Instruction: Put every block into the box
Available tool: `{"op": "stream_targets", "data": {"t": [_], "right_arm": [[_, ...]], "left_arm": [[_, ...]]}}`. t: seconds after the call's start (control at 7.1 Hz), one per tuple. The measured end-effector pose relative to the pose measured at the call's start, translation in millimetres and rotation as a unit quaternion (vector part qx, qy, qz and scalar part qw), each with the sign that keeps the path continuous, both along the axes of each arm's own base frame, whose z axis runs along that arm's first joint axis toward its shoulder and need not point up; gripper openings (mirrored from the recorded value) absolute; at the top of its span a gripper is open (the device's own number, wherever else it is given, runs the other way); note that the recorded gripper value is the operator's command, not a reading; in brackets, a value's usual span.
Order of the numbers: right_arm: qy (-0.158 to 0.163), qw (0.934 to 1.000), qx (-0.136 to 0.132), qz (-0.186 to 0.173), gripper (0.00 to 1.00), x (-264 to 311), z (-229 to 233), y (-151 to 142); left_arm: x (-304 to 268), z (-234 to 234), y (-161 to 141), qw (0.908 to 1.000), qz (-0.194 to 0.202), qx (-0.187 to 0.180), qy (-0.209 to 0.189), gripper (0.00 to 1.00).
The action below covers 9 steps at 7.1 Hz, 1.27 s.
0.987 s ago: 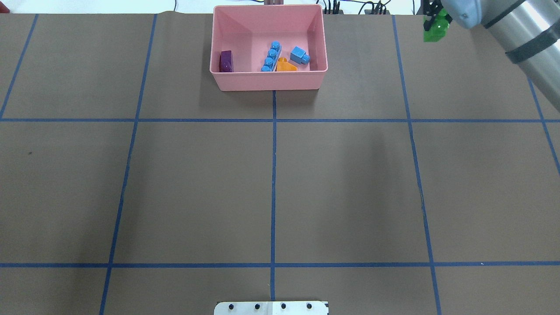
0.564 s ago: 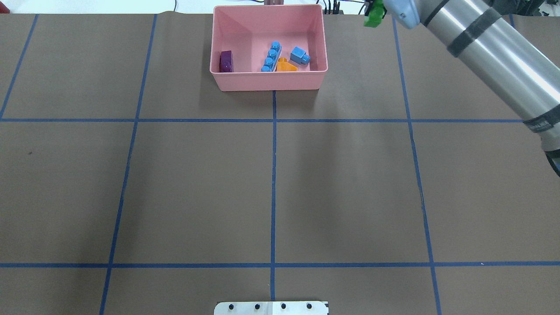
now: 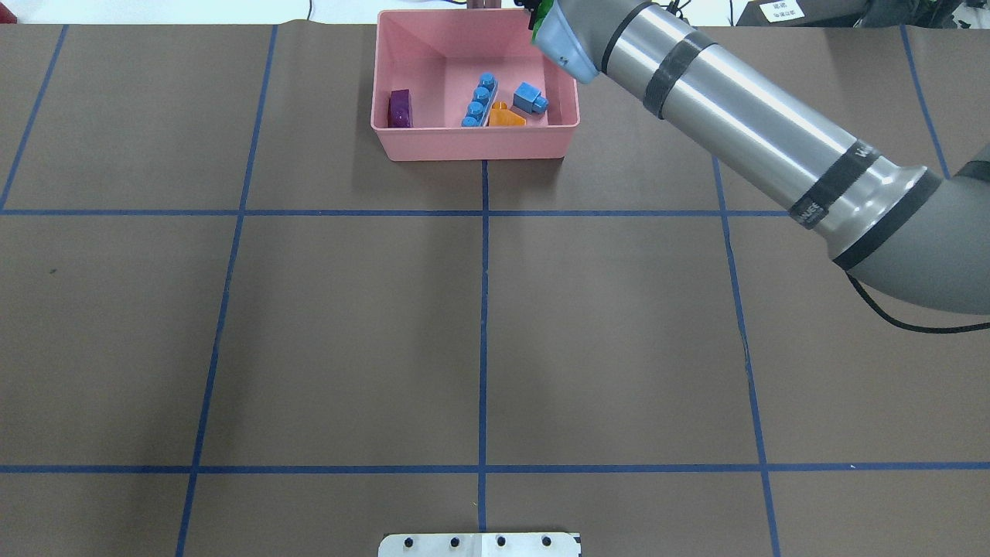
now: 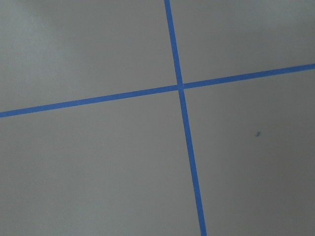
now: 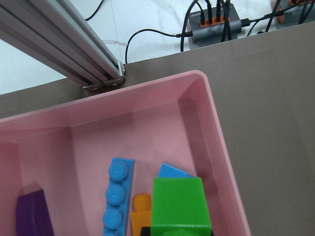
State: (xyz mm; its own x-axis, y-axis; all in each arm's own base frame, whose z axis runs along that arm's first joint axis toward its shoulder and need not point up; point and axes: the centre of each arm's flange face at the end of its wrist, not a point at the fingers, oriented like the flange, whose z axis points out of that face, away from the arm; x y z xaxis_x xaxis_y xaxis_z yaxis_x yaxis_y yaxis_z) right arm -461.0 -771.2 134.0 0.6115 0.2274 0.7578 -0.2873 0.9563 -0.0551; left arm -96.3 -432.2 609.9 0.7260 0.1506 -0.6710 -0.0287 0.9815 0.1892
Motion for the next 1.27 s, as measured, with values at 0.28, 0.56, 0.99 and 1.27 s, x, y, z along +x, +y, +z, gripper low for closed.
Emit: {"op": "stream_targets", "data": {"t": [0.28,0.56,0.99,1.27], "right_arm": [[-0.011,0.9993,-0.004,0.035,0.22,-51.7,-30.3,20.2],[-0.013,0.9989,-0.004,0.045,0.99,-80.6,-46.0,38.5],[-0.020,0.9983,-0.001,0.055,0.99,-94.2,-72.8,50.4],[-0.023,0.9979,-0.009,0.059,1.00,-90.8,-91.4,51.2]], "left_arm": [[0.4,0.3,-0.6,1.0000,0.000,0.000,0.000,1.00],[0.5,1.6,-0.7,1.0000,0.001,-0.002,0.000,1.00],[0.5,4.1,-0.6,1.0000,0.001,-0.004,0.000,1.00],[0.5,4.9,-0.2,1.0000,0.001,-0.005,0.000,1.00]]}}
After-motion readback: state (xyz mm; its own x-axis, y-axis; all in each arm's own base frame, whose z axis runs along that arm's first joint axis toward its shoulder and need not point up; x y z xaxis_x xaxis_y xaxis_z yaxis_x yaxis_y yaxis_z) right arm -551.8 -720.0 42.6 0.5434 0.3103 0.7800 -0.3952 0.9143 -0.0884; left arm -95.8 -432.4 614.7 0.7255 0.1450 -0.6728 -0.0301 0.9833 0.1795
